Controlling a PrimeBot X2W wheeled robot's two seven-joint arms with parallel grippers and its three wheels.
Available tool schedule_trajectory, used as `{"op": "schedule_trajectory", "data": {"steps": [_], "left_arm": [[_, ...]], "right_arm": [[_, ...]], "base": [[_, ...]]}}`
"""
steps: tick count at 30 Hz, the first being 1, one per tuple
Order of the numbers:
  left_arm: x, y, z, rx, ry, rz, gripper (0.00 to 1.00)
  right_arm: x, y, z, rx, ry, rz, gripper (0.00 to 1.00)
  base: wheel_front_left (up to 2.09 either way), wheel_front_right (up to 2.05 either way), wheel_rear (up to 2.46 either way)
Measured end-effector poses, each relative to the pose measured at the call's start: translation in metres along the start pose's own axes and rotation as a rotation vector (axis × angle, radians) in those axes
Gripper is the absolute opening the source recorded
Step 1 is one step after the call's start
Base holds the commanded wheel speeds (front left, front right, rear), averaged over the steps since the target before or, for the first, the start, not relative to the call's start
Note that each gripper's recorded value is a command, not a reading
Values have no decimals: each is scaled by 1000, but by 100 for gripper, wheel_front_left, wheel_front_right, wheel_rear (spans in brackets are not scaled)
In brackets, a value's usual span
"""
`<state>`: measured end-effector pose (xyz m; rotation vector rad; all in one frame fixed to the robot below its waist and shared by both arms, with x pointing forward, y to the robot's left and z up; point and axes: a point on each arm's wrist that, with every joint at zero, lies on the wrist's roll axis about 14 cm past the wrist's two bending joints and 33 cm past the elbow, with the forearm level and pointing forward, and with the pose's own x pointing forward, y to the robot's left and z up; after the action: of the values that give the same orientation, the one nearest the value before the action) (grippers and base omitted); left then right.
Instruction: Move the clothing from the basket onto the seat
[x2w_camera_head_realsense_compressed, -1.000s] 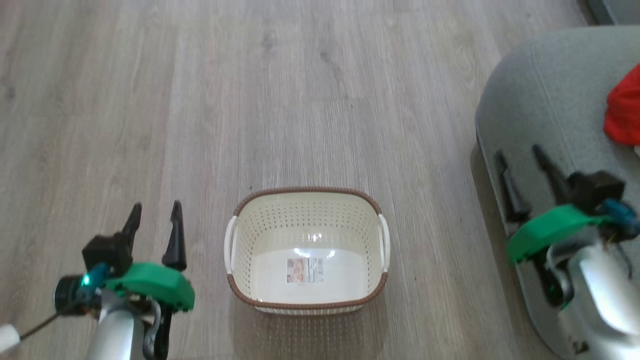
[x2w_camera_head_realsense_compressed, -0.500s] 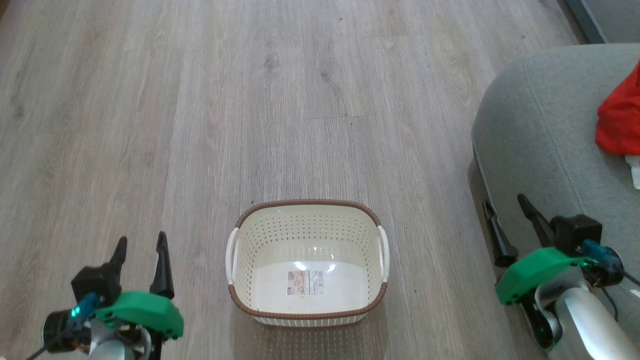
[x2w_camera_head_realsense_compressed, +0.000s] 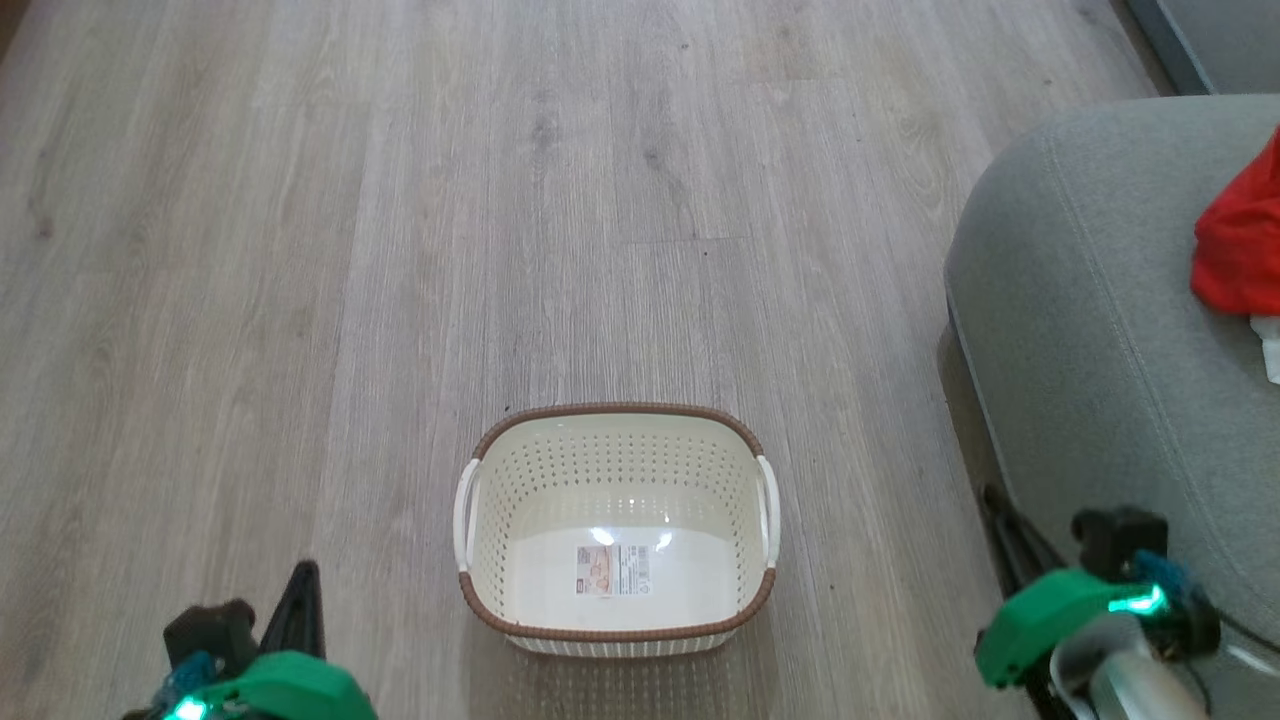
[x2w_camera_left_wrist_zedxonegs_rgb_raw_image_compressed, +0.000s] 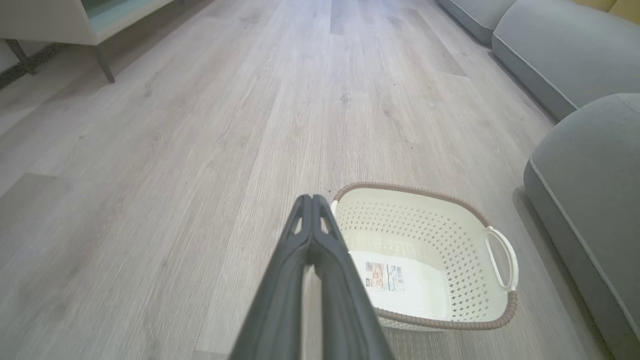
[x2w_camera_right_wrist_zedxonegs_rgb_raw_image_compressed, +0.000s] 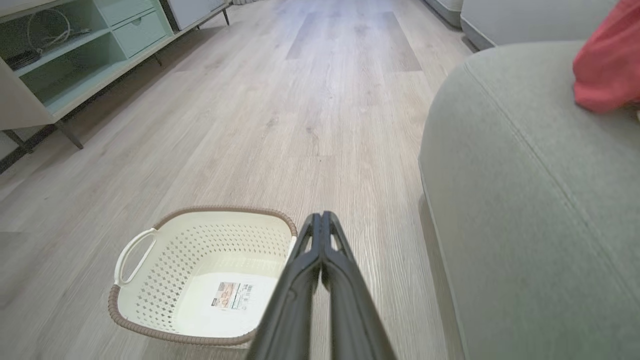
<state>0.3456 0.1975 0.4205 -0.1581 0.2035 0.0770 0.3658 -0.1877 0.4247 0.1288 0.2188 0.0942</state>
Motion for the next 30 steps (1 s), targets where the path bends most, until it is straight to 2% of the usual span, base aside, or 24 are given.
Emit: {"op": "schedule_trajectory", "data": {"steps": [30], "left_arm": [[1, 6, 2, -329, 20, 46, 0]], "right_arm": [[3, -8, 13, 331, -36, -69, 0]], "base": [[0, 0, 0]]}}
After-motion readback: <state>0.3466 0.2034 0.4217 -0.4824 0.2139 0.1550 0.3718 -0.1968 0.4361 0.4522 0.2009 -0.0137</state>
